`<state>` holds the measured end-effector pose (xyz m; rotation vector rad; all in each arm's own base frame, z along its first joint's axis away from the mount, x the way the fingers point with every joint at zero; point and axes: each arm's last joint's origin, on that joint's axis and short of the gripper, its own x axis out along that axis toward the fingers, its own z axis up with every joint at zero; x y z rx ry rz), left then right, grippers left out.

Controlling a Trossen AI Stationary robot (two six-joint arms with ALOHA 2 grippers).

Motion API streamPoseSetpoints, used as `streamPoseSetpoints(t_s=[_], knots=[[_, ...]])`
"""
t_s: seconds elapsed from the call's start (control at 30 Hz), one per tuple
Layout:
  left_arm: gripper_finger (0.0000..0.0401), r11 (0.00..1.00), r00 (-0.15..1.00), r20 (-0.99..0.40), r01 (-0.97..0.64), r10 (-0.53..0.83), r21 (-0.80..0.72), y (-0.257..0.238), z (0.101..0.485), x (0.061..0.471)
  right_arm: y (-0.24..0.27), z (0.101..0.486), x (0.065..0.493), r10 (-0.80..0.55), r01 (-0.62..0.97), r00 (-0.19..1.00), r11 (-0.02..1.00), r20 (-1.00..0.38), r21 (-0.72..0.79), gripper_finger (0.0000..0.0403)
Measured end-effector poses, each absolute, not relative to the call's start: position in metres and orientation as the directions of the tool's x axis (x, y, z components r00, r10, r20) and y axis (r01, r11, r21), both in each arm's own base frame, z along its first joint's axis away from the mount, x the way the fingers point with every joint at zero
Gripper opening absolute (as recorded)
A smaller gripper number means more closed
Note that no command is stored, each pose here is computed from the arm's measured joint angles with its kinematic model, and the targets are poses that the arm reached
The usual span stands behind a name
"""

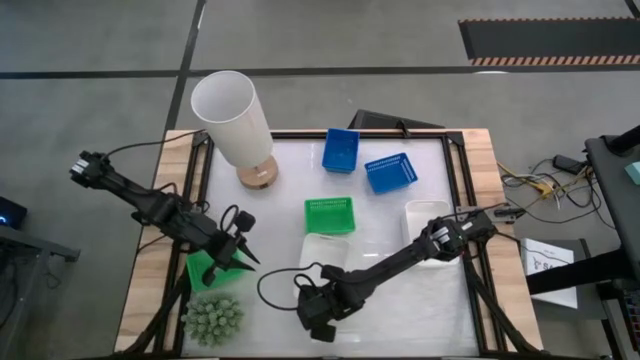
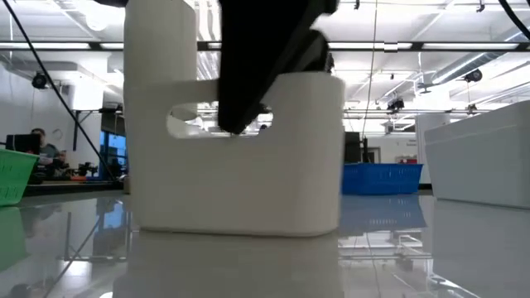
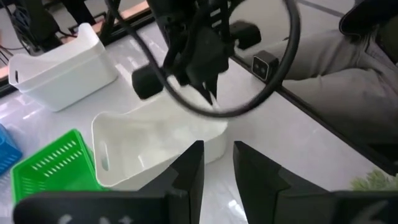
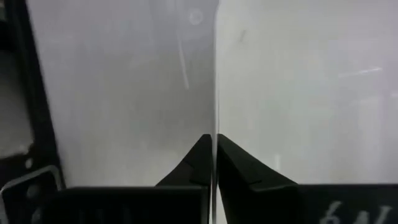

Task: Stack baskets by color
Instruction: Stack the left white bin on top of the right white bins

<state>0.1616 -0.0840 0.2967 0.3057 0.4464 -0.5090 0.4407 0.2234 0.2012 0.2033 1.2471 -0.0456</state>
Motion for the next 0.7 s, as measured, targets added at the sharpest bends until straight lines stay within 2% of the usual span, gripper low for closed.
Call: streamPoseSetpoints(t_s=[0.13, 0.3, 0.4, 0.57, 0.7], knots=[[0.007, 0.828, 0.782, -0.478, 0.532, -0.399, 0.179, -0.086, 0.295, 0.166, 0.231, 0.215, 0.425, 0.064, 0.119, 0.284, 0.988, -0.957, 0.101, 0.0008], [0.007, 0.809, 0.787, -0.469, 0.544, -0.401, 0.221, -0.088, 0.295, 0.17, 0.24, 0.236, 0.396, -0.058, 0.02, 0.248, 0.998, -0.967, -0.055, 0.0008], [0.007, 0.8, 0.79, -0.463, 0.549, -0.402, 0.243, -0.088, 0.296, 0.17, 0.244, 0.253, 0.379, -0.086, -0.041, 0.239, 0.994, -0.967, -0.099, 0.0008], [0.007, 0.796, 0.811, -0.414, 0.542, -0.413, 0.269, -0.089, 0.301, 0.171, 0.243, 0.286, 0.358, -0.065, -0.074, 0.275, 0.993, -0.959, -0.089, 0.0008], [0.007, 0.786, 0.819, -0.395, 0.543, -0.417, 0.296, -0.089, 0.302, 0.172, 0.235, 0.312, 0.341, -0.114, -0.068, 0.315, 0.987, -0.942, -0.142, 0.0008]])
